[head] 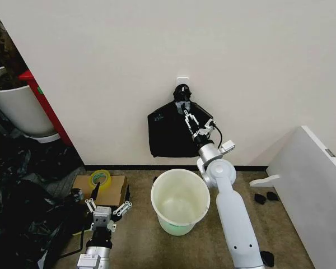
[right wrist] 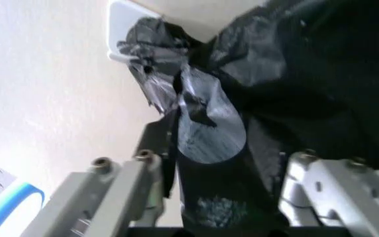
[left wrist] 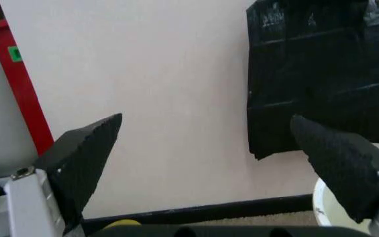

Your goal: Place the garbage bag over the trash bin.

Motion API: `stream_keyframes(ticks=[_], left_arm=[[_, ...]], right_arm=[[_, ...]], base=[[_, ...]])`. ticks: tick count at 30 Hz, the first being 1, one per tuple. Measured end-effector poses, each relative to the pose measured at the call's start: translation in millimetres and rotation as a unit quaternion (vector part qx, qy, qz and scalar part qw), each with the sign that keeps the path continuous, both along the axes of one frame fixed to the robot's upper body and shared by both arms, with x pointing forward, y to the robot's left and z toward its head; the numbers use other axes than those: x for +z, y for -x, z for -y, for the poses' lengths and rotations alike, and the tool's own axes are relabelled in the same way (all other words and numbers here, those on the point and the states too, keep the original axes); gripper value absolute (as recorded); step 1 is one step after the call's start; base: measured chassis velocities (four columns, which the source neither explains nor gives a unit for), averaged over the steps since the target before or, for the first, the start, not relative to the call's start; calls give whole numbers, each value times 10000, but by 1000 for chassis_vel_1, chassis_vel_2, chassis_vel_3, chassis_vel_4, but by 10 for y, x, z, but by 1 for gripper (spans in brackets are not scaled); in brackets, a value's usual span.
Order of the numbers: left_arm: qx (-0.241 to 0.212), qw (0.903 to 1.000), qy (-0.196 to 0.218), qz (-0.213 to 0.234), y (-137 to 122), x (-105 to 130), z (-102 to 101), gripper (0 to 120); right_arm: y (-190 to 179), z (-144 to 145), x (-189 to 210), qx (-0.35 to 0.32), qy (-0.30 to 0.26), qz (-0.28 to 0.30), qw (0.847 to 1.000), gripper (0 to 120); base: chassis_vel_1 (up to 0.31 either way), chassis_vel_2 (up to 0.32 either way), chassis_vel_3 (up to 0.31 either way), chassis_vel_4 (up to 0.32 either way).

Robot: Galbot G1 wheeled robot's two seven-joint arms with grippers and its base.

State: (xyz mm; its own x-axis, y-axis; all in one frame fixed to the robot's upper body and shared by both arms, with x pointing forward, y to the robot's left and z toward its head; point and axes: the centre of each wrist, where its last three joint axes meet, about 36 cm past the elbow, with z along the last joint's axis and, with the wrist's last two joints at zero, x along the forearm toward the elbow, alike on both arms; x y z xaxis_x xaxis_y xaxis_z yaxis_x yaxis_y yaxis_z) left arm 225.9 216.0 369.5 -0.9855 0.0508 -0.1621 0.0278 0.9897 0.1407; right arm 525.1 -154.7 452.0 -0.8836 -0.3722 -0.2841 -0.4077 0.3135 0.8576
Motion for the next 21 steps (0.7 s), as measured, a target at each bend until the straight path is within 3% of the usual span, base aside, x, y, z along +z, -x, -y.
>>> stream_keyframes(ticks=[2,4,8,9,11,21], left_arm=[[0,10000,0,0,0,0,0,100],[1,10000,7,0,0,-1,8,100],[8,10000,9,-3,3,-2,9,100],[13,10000,9,-5,4,-2,8,100],[16,10000,8,-5,4,-3,7,100],[30,10000,-5,-66,13,-66,18,100]], right_arm=[[-2,-1,3,0,-2,3,10000,35],[-15,-2,17,-6,1,16,10000,20],[-17,2,19,-17,4,15,10000,14],[-17,5,19,-24,5,13,10000,6],[-18,5,19,-28,6,12,10000,0],[93,-26,-76,-201,329,-105,9992,0]], base=[[0,0,0,0],[0,0,0,0],[0,0,0,0],[0,0,0,0],[0,0,0,0],[0,0,0,0]])
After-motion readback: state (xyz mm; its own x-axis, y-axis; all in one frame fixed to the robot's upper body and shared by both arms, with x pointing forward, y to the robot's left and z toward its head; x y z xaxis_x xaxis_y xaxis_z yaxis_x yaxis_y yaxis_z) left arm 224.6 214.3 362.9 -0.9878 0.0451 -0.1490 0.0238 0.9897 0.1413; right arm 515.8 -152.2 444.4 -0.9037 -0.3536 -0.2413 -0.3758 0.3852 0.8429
